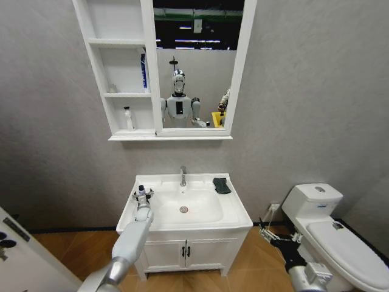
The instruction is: Move facial cleanser and shampoo from washbasin to cabinet, then wipe washbasin with towel.
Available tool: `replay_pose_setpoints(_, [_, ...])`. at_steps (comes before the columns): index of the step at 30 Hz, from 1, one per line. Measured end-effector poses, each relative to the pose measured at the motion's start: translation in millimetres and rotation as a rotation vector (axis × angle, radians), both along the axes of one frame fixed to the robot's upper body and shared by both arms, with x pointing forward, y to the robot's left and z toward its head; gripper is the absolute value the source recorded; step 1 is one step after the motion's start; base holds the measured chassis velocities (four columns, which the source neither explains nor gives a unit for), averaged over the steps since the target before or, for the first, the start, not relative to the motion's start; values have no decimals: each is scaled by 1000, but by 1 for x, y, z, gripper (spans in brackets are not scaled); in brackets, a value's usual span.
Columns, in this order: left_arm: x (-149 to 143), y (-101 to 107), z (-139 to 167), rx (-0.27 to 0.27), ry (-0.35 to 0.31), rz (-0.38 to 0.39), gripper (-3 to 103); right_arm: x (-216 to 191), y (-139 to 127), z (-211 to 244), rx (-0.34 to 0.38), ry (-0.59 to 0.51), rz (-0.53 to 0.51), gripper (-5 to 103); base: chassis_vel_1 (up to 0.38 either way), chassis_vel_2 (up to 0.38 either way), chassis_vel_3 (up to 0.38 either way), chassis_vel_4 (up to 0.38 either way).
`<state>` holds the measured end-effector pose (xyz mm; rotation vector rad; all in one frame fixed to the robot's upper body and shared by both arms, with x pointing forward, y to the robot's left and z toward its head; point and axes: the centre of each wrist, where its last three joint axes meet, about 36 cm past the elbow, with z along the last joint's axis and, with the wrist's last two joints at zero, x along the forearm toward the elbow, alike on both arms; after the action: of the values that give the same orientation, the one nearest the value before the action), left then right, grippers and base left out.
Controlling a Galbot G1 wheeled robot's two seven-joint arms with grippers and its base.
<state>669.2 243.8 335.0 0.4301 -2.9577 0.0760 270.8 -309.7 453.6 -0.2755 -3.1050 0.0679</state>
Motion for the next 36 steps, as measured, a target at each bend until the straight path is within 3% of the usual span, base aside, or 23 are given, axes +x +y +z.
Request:
replay_pose_setpoints(2, [0, 2, 0, 2, -2, -3, 94, 0, 0, 0, 0, 0, 0, 100, 0, 0, 0, 0])
replay_pose_setpoints(3, [-1, 4, 0, 5, -5, -7, 84, 0, 0, 0, -1, 0, 0, 100, 0, 0, 0, 0])
replay_pose_setpoints(5, [-2, 5, 0, 5, -6, -9, 84, 0, 0, 0, -1, 0, 0, 100, 0, 0, 0, 0])
replay_pose_setpoints(8, [-5, 6, -1, 8, 0, -12, 67, 0, 1, 0, 0, 1, 1, 100, 0, 0, 0, 0])
replay_pose_setpoints(9, [-5, 6, -1, 8, 0, -12, 67, 0, 1, 0, 0, 1, 1, 100, 0, 0, 0, 0])
replay_pose_setpoints(14, [-14, 7, 3, 13, 18, -24, 45, 2, 1, 1, -1, -5, 1, 100, 0, 0, 0, 0])
replay_pose_setpoints(18, [-27, 6, 19, 32, 28, -32, 43, 3, 1, 2, -2, -8, -1, 100, 0, 0, 0, 0])
replay_pose_setpoints(20, [-46, 8, 45, 94, 0, -22, 43, 4, 1, 3, -1, -10, -1, 100, 0, 0, 0, 0])
replay_pose_setpoints(21, [-46, 8, 45, 94, 0, -22, 43, 4, 1, 3, -1, -10, -1, 100, 0, 0, 0, 0])
replay_pose_setpoints(23, [-78, 11, 104, 117, -51, -18, 43, 4, 1, 3, 1, -12, -3, 100, 0, 0, 0, 0])
replay_pose_setpoints(24, [-78, 11, 104, 117, -51, -18, 43, 4, 1, 3, 1, -12, -3, 100, 0, 0, 0, 0])
replay_pose_setpoints(26, [-114, 12, 178, 122, -97, -36, 43, 5, 1, 1, 4, -9, -6, 100, 0, 0, 0, 0])
replay_pose_setpoints(27, [-114, 12, 178, 122, -97, -36, 43, 5, 1, 1, 4, -9, -6, 100, 0, 0, 0, 0])
replay_pose_setpoints(30, [-152, -6, 270, 74, -105, -87, 43, 8, 2, 1, 8, -14, -3, 100, 0, 0, 0, 0])
replay_pose_setpoints(31, [-152, -6, 270, 74, -105, -87, 43, 8, 2, 1, 8, -14, -3, 100, 0, 0, 0, 0])
replay_pose_setpoints(33, [-165, -18, 324, 39, -110, -142, 43, 9, 1, 1, 6, -15, 0, 100, 0, 0, 0, 0])
replay_pose_setpoints(35, [-165, -20, 336, 38, -114, -155, 43, 9, 1, 1, 5, -15, 0, 100, 0, 0, 0, 0])
replay_pose_setpoints(36, [-163, -27, 368, 36, -132, -182, 43, 9, 0, 1, 5, -13, -2, 100, 0, 0, 0, 0])
